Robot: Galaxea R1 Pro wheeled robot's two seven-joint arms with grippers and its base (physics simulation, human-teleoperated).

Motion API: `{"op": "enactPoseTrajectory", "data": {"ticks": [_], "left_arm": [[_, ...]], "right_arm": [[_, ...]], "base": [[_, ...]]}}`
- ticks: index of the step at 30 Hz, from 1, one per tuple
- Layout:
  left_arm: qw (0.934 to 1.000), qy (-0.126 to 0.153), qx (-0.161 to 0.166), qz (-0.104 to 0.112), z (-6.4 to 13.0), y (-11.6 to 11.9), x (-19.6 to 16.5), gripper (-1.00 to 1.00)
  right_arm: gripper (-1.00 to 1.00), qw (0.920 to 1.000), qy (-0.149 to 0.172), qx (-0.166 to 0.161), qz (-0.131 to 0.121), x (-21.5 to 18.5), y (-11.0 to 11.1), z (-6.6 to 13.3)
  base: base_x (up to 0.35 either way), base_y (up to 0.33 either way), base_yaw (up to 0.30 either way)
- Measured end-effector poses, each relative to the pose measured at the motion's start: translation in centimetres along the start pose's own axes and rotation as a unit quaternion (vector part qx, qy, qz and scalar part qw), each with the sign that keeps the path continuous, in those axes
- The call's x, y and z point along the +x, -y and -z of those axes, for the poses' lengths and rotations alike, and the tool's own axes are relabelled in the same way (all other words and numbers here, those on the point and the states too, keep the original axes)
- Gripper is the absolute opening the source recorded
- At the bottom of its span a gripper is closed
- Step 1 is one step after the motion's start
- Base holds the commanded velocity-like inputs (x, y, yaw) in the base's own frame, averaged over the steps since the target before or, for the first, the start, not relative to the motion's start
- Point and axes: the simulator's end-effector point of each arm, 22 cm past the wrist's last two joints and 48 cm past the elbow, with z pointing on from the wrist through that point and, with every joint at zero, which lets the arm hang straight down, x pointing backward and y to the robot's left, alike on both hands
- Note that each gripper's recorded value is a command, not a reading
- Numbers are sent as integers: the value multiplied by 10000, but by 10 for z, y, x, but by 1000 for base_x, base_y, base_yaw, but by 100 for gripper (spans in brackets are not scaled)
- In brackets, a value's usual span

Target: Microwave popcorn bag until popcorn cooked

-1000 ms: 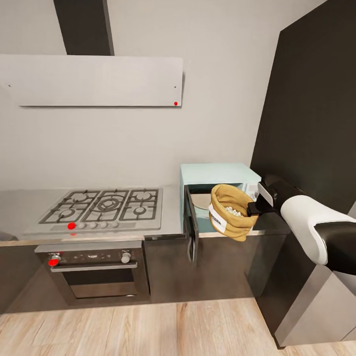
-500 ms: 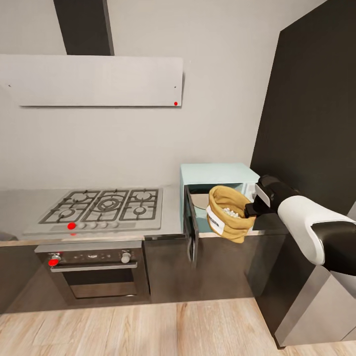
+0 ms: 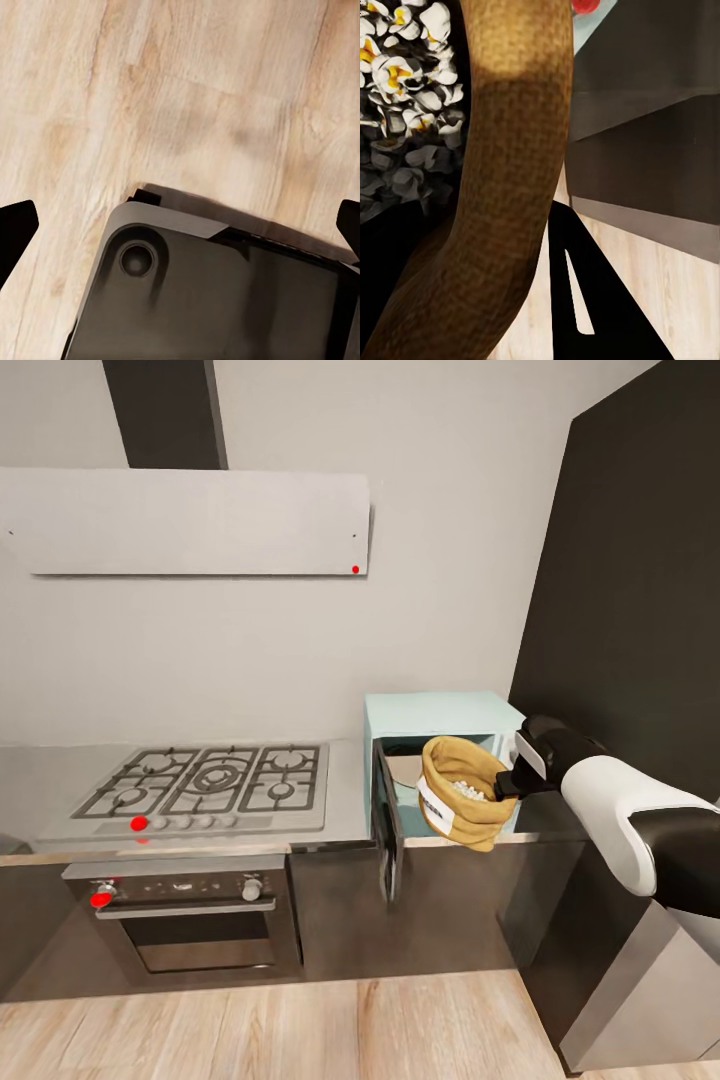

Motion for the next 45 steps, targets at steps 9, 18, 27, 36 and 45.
{"op": "enactPoseTrajectory", "data": {"ticks": [9,18,27,36,45], "left_arm": [[10000,-7,-1,-3,0,0,1,100],[10000,0,-10,15,0,-1,0,100],[10000,0,-10,12,0,-1,0,100],[10000,-3,-5,2,0,-1,0,100],[10000,-6,-10,5,-7,0,0,100]], "right_arm": [[-100,10000,1,-2,2,0,0,0],[-100,10000,6,-8,14,0,-2,1],[-100,10000,3,-8,15,0,-2,0],[-100,10000,3,-8,15,0,-2,0],[-100,10000,4,-8,15,-2,-4,-6]], "base": [[1,0,0],[75,0,0],[66,0,0],[0,0,0],[0,0,0]]}}
